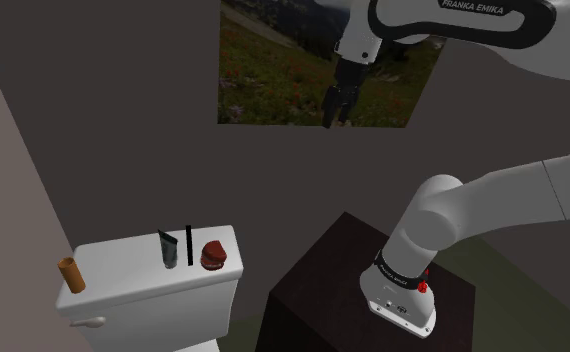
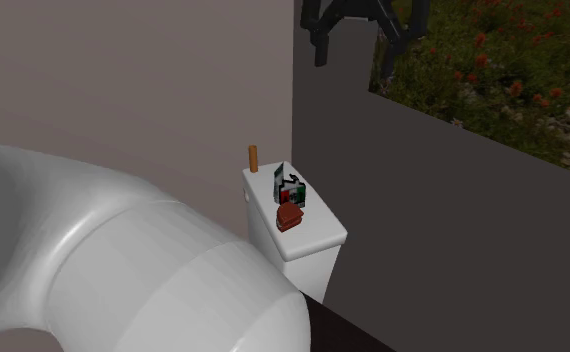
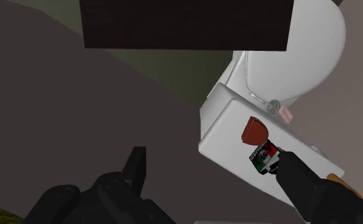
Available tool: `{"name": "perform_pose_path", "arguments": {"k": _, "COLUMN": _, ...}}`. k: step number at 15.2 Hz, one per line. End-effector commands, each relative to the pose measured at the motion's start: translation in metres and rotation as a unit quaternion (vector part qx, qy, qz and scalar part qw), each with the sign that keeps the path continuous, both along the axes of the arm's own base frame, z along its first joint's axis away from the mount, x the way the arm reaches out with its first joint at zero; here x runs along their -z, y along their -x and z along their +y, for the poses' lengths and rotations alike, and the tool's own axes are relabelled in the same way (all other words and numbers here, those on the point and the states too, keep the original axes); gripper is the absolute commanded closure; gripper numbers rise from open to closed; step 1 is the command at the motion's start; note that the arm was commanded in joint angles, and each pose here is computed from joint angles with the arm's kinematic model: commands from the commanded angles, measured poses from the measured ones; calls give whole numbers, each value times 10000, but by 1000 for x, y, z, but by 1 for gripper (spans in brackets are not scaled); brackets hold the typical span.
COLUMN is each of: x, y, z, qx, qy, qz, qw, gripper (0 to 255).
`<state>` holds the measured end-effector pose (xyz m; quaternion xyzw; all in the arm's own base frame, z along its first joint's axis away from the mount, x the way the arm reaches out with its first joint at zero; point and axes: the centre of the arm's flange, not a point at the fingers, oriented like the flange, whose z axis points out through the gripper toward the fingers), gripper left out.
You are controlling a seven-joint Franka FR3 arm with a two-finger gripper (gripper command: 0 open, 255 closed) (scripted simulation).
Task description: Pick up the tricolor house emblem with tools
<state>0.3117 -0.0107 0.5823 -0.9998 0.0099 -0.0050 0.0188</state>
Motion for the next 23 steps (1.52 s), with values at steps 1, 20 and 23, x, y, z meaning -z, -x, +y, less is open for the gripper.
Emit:
{"name": "perform_pose_path", "arguments": {"k": 1, "x": 0, "y": 0, "z": 0, "qx": 0, "qy": 0, "qz": 0, "qw": 10000, "gripper": 0}}
{"name": "perform_pose_path", "arguments": {"k": 20, "x": 170, "y": -96, "z": 159, "qx": 1250, "qy": 171, "qz": -181, "qw": 9919, "gripper": 0}}
{"name": "perform_pose_path", "arguments": {"k": 23, "x": 197, "y": -115, "z": 181, "qx": 1445, "qy": 198, "qz": -209, "qw": 9891, "gripper": 0}}
